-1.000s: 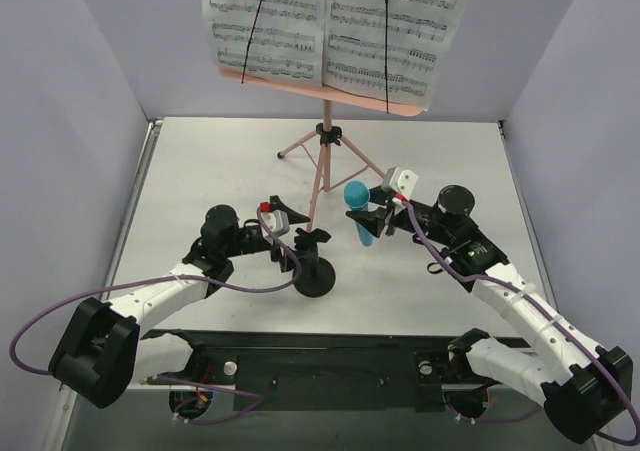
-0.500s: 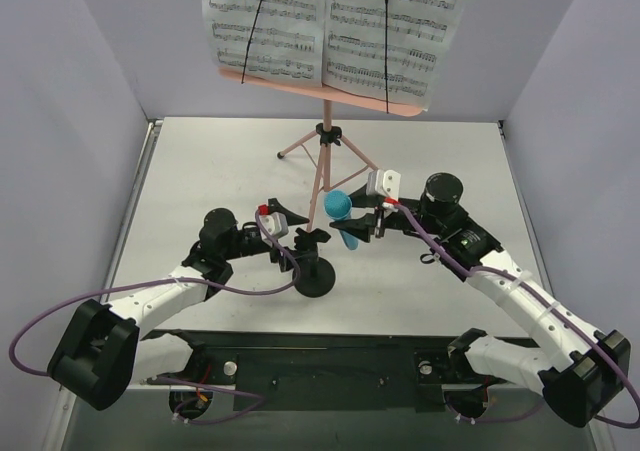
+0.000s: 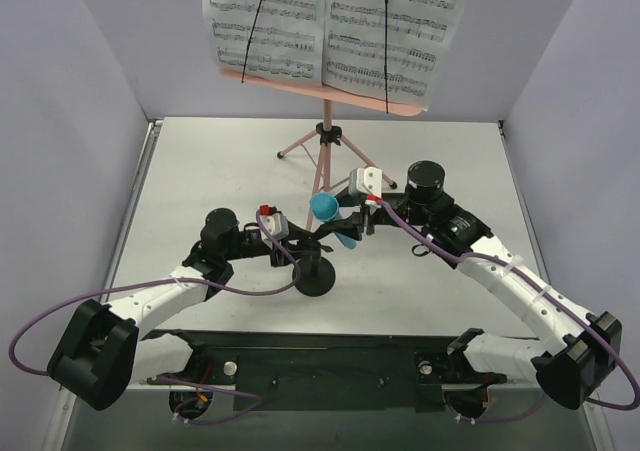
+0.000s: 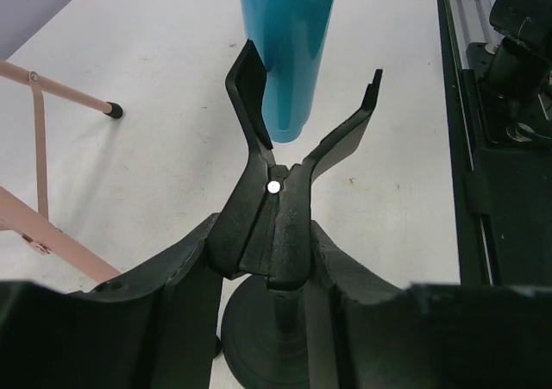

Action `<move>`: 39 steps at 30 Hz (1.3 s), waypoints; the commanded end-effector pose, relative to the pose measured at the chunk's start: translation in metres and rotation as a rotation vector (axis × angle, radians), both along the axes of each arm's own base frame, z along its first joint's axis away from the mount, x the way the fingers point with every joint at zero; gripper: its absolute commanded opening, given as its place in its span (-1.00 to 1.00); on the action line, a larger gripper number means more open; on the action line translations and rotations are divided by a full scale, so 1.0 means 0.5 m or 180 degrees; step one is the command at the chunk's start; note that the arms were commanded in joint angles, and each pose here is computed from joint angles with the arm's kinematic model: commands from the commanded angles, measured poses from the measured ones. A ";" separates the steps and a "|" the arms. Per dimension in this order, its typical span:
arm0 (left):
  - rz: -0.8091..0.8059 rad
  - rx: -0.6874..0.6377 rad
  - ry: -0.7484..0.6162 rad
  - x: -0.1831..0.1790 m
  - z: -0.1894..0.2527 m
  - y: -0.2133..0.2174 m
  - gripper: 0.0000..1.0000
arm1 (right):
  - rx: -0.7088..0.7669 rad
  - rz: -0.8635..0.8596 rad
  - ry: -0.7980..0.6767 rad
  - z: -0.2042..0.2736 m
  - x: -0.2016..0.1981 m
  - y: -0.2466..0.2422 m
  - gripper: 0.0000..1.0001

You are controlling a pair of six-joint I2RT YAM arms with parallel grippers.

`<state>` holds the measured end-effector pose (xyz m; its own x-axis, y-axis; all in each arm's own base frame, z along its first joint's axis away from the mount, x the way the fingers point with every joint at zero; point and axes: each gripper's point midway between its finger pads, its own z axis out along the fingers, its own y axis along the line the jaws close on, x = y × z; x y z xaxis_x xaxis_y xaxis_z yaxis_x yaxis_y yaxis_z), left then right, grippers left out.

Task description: Set up the instrument practice props

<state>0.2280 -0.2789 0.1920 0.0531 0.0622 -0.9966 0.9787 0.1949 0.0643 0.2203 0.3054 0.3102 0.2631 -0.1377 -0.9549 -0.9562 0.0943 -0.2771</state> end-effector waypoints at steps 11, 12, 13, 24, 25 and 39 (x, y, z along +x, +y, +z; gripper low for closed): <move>-0.0054 -0.0037 -0.0193 0.014 0.034 -0.003 -1.00 | 0.0032 0.0379 0.0001 -0.020 -0.036 0.086 -1.00; -0.0059 -0.0040 -0.0197 0.013 0.035 -0.003 -1.00 | 0.0046 0.0367 0.0014 -0.024 -0.035 0.086 -1.00; -0.0053 -0.0049 -0.0201 0.014 0.037 -0.003 -1.00 | 0.0037 0.0366 0.0029 -0.028 -0.035 0.088 -1.00; -0.0068 -0.0140 -0.0186 0.012 0.046 0.001 -1.00 | 0.0105 0.0061 0.0136 -0.097 -0.008 0.084 -1.00; -0.0073 -0.0150 -0.0171 0.010 0.046 0.001 -1.00 | 0.0153 0.0009 0.0148 -0.100 -0.005 0.082 -1.00; -0.0086 -0.0216 -0.0082 0.009 0.049 -0.002 -1.00 | 0.0621 -0.0292 0.0161 -0.102 0.008 0.068 -1.00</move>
<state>0.2323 -0.2755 0.1896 0.0136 0.0579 -0.9982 0.9797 0.1987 0.0249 0.2270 0.3401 0.2468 0.1791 -0.0438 -0.9829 -0.9617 0.2031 -0.1843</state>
